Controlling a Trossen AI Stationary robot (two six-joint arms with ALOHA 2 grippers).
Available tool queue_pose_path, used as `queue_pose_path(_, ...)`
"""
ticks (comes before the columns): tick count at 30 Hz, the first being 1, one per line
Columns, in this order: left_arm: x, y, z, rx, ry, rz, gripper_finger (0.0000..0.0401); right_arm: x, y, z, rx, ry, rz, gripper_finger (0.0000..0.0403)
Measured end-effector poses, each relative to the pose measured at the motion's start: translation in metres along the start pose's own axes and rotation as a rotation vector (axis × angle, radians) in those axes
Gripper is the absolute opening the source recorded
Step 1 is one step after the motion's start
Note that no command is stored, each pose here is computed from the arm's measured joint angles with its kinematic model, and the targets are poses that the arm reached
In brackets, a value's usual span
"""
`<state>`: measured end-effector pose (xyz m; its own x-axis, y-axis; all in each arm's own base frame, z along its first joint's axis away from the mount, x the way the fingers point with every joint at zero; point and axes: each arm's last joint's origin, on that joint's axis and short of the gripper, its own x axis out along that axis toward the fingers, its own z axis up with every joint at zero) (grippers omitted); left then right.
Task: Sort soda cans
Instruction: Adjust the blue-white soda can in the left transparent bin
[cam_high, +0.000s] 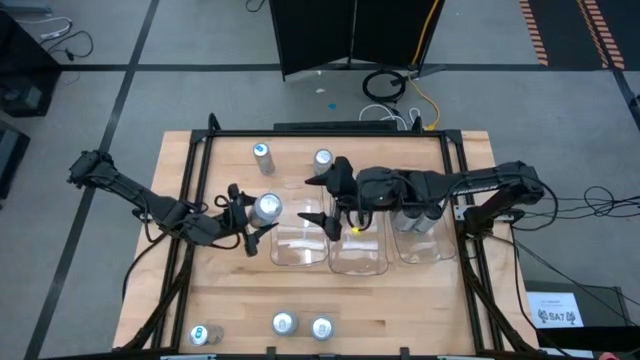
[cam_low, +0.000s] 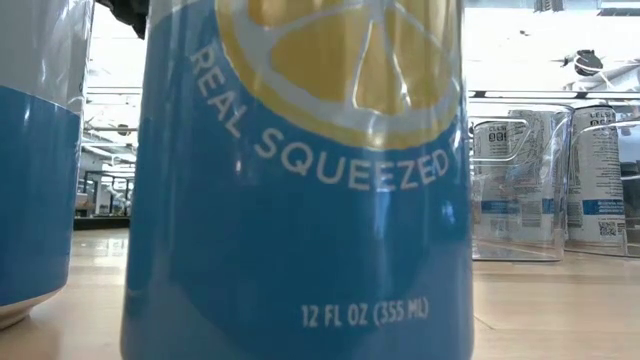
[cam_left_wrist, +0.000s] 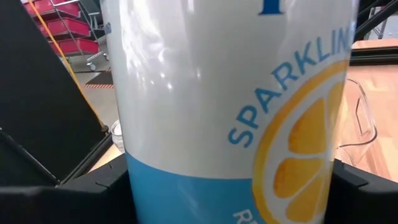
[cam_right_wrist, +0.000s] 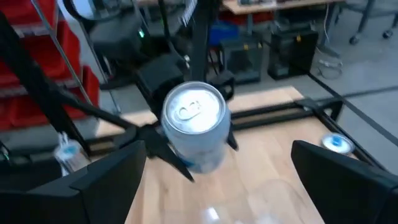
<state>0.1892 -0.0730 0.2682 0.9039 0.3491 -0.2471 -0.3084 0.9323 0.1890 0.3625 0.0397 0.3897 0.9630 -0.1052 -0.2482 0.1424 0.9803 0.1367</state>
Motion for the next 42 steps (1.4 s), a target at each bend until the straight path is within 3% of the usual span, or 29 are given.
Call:
queue_pose_path(6, 0.000, 0.000, 0.000, 0.000, 0.000, 0.000, 0.0317, 0.024, -0.003, 0.018, -0.105, 0.264, -0.071, 0.0393)
queue_pose_path(9, 0.000, 0.000, 0.000, 0.000, 0.000, 0.000, 0.0317, 0.041, -0.001, 0.031, -0.145, 0.322, -0.063, 0.0393)
queue_pose_path(13, 0.000, 0.000, 0.000, 0.001, 0.002, 0.000, 0.0317, 0.056, 0.002, 0.050, -0.210, 0.312, -0.009, 0.0393)
queue_pose_path(19, 0.000, 0.000, 0.000, 0.003, 0.004, 0.000, 0.0317, 0.076, 0.002, 0.030, -0.217, 0.363, 0.085, 0.0393)
queue_pose_path(24, 0.001, -0.001, -0.001, 0.009, 0.011, -0.009, 0.0317, 0.085, 0.003, 0.028, -0.221, 0.334, 0.034, 0.0393)
queue_pose_path(36, 0.001, -0.002, -0.001, -0.017, 0.014, -0.036, 0.0317, 0.114, 0.007, 0.007, -0.209, 0.333, 0.089, 0.0392)
queue_pose_path(42, 0.001, -0.002, -0.002, -0.015, 0.016, -0.036, 0.0317, 0.114, 0.008, 0.011, -0.205, 0.306, 0.093, 0.0355)
